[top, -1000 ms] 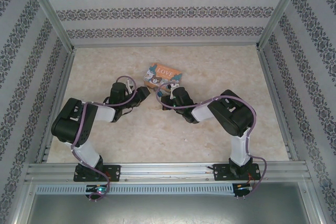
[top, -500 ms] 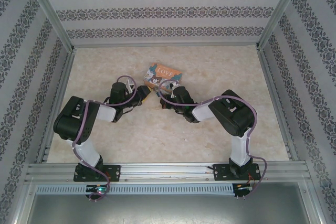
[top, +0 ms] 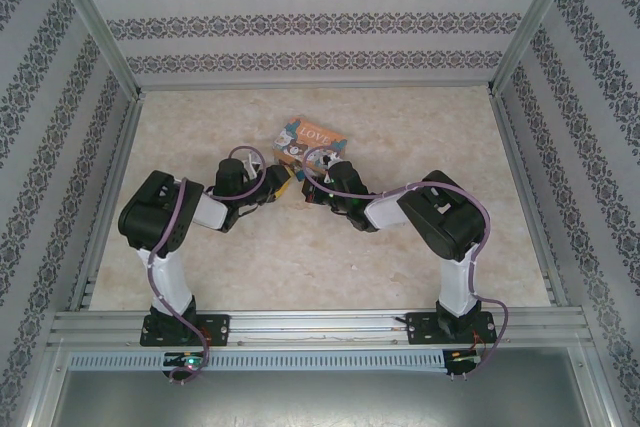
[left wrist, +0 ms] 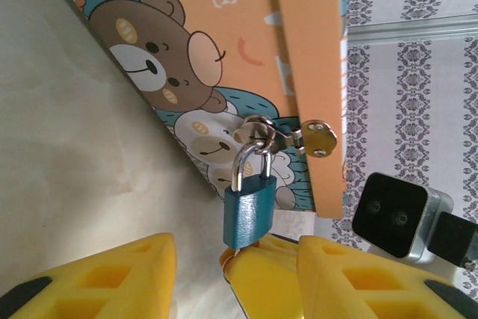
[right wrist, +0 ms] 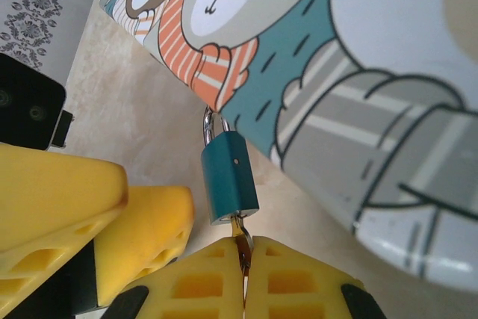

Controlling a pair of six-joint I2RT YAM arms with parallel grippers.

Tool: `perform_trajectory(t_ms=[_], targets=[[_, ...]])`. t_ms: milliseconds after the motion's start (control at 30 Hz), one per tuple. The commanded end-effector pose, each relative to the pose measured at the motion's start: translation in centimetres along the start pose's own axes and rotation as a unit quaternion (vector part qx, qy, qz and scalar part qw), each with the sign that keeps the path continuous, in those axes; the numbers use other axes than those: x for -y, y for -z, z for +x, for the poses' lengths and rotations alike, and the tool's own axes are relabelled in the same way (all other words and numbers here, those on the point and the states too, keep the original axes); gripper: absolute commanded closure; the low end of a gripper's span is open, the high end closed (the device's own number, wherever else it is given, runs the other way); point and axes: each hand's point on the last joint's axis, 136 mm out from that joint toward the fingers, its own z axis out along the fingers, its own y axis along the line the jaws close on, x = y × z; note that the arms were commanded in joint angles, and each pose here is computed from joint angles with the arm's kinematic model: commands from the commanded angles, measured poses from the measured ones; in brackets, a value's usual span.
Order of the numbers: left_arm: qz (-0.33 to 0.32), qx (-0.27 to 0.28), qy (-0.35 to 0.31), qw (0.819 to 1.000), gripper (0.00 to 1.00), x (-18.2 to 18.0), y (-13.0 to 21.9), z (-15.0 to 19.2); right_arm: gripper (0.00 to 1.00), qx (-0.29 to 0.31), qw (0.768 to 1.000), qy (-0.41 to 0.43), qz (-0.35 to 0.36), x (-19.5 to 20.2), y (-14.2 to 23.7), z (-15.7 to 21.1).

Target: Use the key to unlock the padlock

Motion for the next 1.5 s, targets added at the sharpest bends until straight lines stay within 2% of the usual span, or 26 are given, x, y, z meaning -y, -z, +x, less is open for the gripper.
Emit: perform_trajectory(t_ms=[0,700,1100,1467], targets=[[0.042,0.008,-0.018,0.999,0.54,2.1,-0.4,-1.2,1.0,0.039,0.998,0.001,-0.045,-3.1,0.7,-3.2],[0.06,-0.007,-0.015,0.998,0.57,1.6,-2.9,-0.9,1.0,0.031,0.999,-0.006,-0.04,-3.0,0.6,-3.0],[0.063,-0.015,-0.008,0.998,0.62,1.6,-4.0,-0.4,1.0,0.03,0.998,-0.015,-0.048,-3.2,0.6,-3.3],[0.055,-0.021,-0.004,0.998,0.71,1.3,-4.5,0.0,1.0,0.026,0.998,-0.027,-0.055,-3.2,0.6,-3.3]])
